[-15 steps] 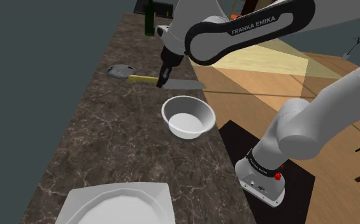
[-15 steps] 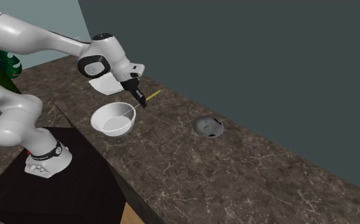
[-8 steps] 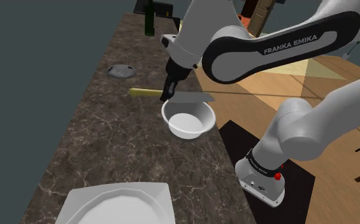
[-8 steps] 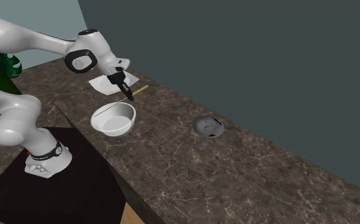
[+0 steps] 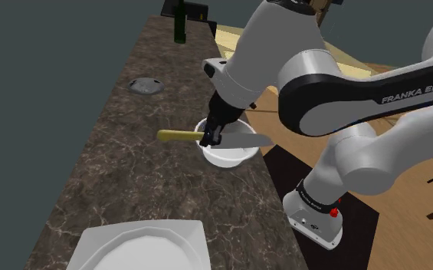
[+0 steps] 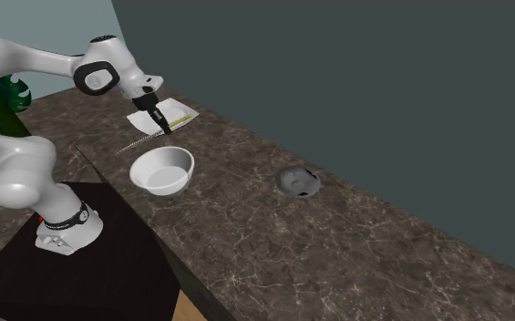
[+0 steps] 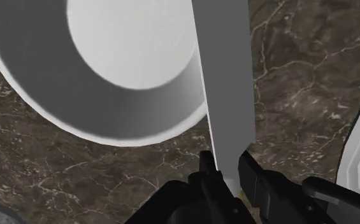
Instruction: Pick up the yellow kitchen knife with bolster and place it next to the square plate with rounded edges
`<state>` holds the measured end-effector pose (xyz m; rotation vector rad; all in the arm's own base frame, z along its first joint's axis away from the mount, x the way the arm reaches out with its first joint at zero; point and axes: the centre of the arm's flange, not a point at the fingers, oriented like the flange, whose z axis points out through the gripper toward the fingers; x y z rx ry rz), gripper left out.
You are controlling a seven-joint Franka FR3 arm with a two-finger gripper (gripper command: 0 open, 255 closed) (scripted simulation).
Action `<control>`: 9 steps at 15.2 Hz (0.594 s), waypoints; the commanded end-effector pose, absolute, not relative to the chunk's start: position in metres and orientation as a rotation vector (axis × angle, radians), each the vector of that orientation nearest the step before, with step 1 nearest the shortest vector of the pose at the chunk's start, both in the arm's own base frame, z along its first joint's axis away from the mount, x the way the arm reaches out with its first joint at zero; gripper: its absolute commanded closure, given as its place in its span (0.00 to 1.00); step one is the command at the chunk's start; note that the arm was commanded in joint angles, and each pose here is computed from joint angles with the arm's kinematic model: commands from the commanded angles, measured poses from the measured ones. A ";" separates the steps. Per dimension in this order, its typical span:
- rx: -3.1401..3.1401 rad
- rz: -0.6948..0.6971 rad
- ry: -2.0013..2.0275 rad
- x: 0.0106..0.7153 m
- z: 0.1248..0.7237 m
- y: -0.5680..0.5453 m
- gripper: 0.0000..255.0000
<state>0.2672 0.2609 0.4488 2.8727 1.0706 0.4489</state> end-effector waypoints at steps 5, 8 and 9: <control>2.874 0.449 1.068 0.197 0.449 0.302 1.00; 2.874 0.449 1.068 0.163 0.449 0.323 1.00; 2.874 0.449 1.068 0.152 0.449 0.330 1.00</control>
